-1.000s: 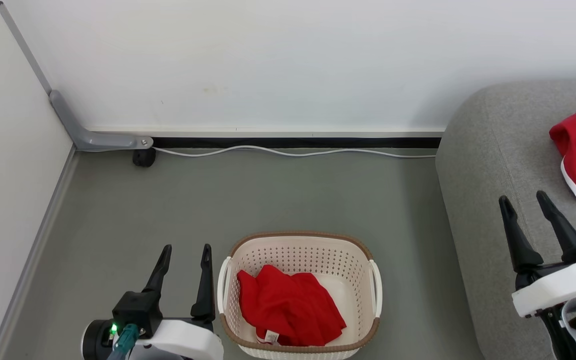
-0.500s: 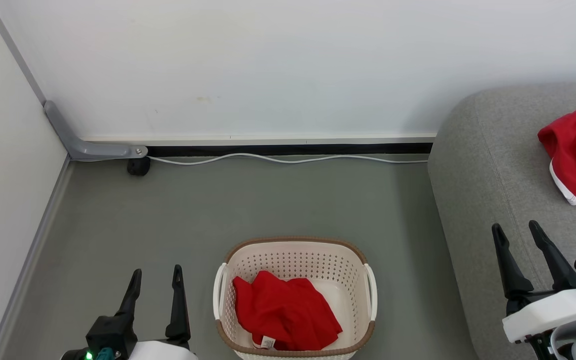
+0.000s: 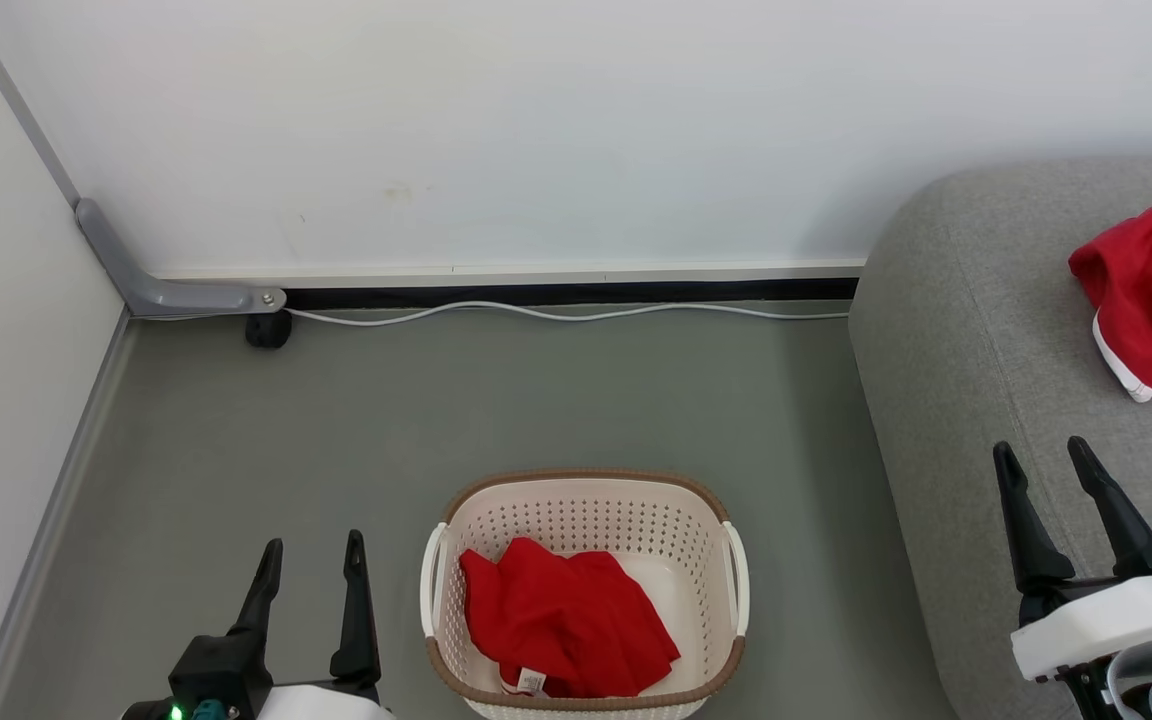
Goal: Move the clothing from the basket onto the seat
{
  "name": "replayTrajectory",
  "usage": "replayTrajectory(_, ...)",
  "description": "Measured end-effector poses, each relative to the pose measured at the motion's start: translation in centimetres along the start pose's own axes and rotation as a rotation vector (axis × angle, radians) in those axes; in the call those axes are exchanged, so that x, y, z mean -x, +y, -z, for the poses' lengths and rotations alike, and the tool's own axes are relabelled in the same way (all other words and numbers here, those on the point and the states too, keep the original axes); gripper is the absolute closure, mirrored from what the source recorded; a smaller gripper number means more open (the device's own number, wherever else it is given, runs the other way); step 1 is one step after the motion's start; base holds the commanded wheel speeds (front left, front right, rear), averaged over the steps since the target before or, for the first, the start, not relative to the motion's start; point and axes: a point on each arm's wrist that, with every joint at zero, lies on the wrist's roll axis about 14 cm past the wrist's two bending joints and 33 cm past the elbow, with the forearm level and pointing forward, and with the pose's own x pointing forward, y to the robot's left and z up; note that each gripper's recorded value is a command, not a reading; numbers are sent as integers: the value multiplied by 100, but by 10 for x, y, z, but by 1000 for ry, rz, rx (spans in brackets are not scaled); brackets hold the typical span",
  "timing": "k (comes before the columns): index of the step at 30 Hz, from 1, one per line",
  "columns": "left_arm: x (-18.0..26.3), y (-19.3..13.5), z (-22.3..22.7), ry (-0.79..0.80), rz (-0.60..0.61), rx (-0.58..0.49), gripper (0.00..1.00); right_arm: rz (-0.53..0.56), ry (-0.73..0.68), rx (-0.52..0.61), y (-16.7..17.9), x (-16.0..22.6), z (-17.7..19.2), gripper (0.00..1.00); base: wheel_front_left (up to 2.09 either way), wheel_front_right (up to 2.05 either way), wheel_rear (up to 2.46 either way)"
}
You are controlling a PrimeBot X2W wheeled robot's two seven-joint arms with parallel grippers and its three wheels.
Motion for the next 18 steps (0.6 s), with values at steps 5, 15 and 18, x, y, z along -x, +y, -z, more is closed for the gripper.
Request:
replayTrajectory(5, 0, -4, 1, 4, 6, -1, 0, 4, 3, -2, -1, 0, 1, 0, 0, 0, 0)
replayTrajectory(15, -2, -20, 26, 85, 28, 10, 0, 10, -2, -13, -9, -10, 0, 0, 0, 0, 0)
replayTrajectory(18, -2, -30, 41, 137, 38, 18, 0, 10, -5, -9, -15, -18, -2, 0, 0, 0, 0)
